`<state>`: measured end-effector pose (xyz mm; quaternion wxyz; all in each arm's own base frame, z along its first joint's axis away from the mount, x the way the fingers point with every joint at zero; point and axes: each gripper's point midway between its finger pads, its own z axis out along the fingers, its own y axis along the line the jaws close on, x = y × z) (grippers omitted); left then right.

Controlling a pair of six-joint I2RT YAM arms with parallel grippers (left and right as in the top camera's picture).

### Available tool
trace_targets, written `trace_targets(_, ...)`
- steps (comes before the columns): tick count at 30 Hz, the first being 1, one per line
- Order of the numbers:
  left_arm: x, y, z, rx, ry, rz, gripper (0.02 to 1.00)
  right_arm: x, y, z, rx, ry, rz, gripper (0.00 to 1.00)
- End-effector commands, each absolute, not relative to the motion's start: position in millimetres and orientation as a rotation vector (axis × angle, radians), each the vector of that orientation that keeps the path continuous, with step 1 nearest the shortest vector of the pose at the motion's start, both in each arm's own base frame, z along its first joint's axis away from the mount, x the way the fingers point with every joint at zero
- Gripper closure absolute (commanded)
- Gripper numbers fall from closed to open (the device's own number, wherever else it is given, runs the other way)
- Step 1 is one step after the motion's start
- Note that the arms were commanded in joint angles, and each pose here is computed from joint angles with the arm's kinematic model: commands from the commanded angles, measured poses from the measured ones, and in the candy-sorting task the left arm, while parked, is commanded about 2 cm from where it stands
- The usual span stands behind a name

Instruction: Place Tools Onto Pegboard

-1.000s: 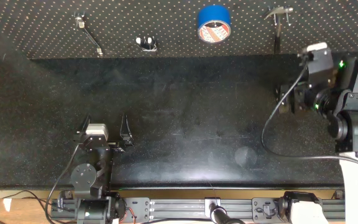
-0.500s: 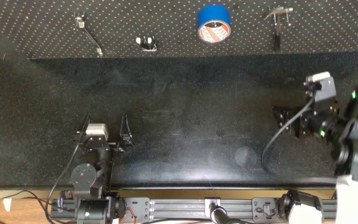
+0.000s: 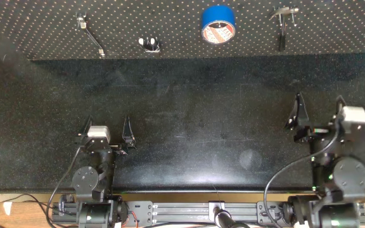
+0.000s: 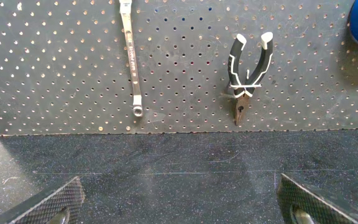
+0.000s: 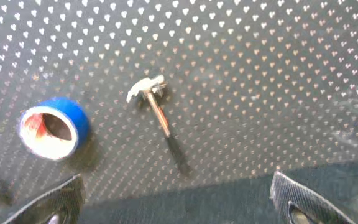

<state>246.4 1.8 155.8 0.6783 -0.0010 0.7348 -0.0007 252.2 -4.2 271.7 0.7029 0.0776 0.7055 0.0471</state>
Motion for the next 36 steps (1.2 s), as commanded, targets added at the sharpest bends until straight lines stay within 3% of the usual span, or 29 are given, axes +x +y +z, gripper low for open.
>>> trace_targets(1,245.9,2.0,155.3,0.004,1.651,0.007,0.023,258.3,2.0,213.9,0.118,1.555,0.076,0.025)
trace_targets(4,245.9,2.0,155.3,0.004,1.651,0.007,0.023,256.2,20.0,196.5,-0.009,1.547,0.112,0.025)
trace_targets(7,245.9,2.0,155.3,0.004,1.651,0.007,0.023,249.7,43.5,181.3,-0.250,1.532,0.086,0.025)
trace_targets(9,245.9,2.0,155.3,0.004,1.651,0.007,0.023,245.7,47.9,168.3,-0.292,1.575,0.096,0.025)
trace_targets(20,246.0,2.0,155.4,0.004,1.650,0.007,0.023,244.5,22.5,160.3,-0.228,1.612,0.004,0.025)
trace_targets(30,245.9,2.0,155.3,0.004,1.651,0.007,0.023,245.6,11.1,159.7,-0.035,1.631,0.089,0.025)
trace_targets(36,245.9,2.0,155.3,0.004,1.651,0.007,0.023,245.6,11.8,159.6,-0.036,1.632,0.094,0.023)
